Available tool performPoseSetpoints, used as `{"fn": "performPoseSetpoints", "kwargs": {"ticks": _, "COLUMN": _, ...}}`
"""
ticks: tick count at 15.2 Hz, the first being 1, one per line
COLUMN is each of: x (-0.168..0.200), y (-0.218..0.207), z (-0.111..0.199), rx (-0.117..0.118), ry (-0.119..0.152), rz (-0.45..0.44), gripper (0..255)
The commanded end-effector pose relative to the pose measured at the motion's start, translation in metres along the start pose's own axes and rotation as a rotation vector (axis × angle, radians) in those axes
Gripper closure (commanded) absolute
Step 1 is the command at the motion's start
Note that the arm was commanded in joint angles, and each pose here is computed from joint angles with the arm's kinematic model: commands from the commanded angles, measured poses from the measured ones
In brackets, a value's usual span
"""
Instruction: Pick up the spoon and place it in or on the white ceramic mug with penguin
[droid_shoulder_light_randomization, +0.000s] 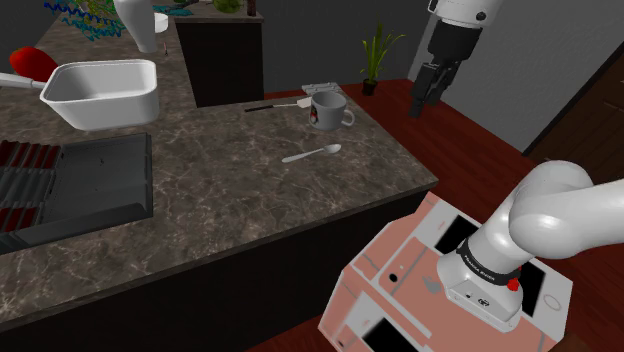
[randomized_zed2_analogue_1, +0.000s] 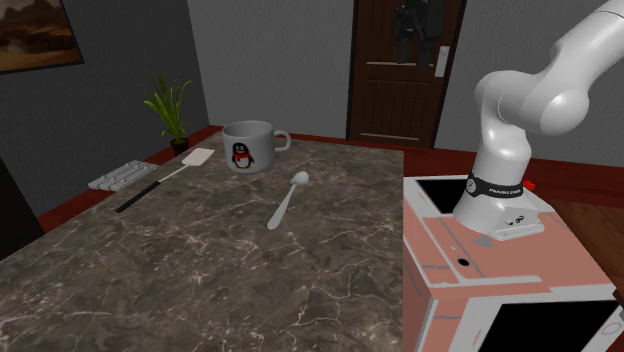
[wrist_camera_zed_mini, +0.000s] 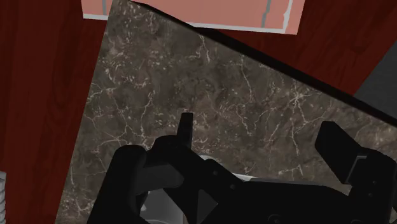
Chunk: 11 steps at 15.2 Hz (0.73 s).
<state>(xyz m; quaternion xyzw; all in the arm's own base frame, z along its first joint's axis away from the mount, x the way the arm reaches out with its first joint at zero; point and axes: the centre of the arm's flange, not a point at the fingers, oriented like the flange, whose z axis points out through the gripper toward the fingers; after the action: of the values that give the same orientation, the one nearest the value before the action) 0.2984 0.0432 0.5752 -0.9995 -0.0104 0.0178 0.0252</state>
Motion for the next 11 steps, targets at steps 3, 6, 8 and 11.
{"fn": "performPoseSetpoints", "kwargs": {"ticks": 3, "x": 0.017, "y": 0.009, "z": 0.017, "rx": 0.013, "ry": 0.012, "rz": -0.079, "gripper": 0}}
{"fn": "performPoseSetpoints", "kwargs": {"ticks": 6, "x": 0.045, "y": 0.019, "z": 0.042, "rx": 0.032, "ry": 0.03, "rz": -0.197, "gripper": 0}}
{"fn": "performPoseSetpoints", "kwargs": {"ticks": 8, "x": 0.064, "y": 0.023, "z": 0.059, "rx": 0.045, "ry": 0.043, "rz": -0.276, "gripper": 0}}
{"fn": "performPoseSetpoints", "kwargs": {"ticks": 11, "x": 0.094, "y": 0.027, "z": 0.083, "rx": 0.064, "ry": 0.061, "rz": -0.395, "gripper": 0}}
